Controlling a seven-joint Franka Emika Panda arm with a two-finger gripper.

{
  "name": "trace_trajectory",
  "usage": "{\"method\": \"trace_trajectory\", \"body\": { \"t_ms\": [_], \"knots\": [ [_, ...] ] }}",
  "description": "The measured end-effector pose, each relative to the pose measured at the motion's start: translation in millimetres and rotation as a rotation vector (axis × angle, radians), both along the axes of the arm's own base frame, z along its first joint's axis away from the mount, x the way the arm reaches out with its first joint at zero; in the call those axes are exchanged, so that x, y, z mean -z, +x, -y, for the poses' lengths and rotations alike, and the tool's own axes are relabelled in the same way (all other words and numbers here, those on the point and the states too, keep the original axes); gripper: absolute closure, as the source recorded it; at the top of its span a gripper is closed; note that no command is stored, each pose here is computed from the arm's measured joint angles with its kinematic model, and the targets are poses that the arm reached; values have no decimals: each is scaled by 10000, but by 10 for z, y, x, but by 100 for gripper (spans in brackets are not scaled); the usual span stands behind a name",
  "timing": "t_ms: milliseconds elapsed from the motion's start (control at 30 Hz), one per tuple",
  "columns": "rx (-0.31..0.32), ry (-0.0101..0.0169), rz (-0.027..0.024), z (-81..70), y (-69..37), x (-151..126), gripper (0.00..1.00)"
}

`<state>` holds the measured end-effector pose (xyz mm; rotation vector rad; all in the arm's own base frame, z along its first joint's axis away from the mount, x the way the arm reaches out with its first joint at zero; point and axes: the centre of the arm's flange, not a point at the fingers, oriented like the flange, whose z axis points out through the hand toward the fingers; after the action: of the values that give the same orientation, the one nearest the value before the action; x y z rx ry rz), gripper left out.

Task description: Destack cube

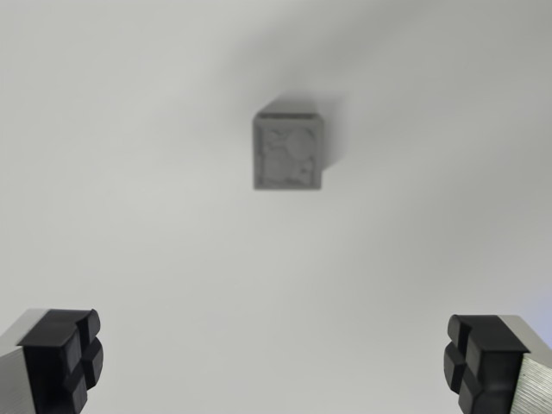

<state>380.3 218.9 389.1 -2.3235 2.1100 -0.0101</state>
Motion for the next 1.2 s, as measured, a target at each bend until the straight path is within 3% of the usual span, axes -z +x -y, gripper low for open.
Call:
{"method": "trace_trajectory", "body": {
  "t_ms": [467, 1200],
  "knots": [
    [-2, -5, -4, 0, 2, -232, 0],
    [-2, -9, -12, -1, 3, -242, 0]
  ]
}}
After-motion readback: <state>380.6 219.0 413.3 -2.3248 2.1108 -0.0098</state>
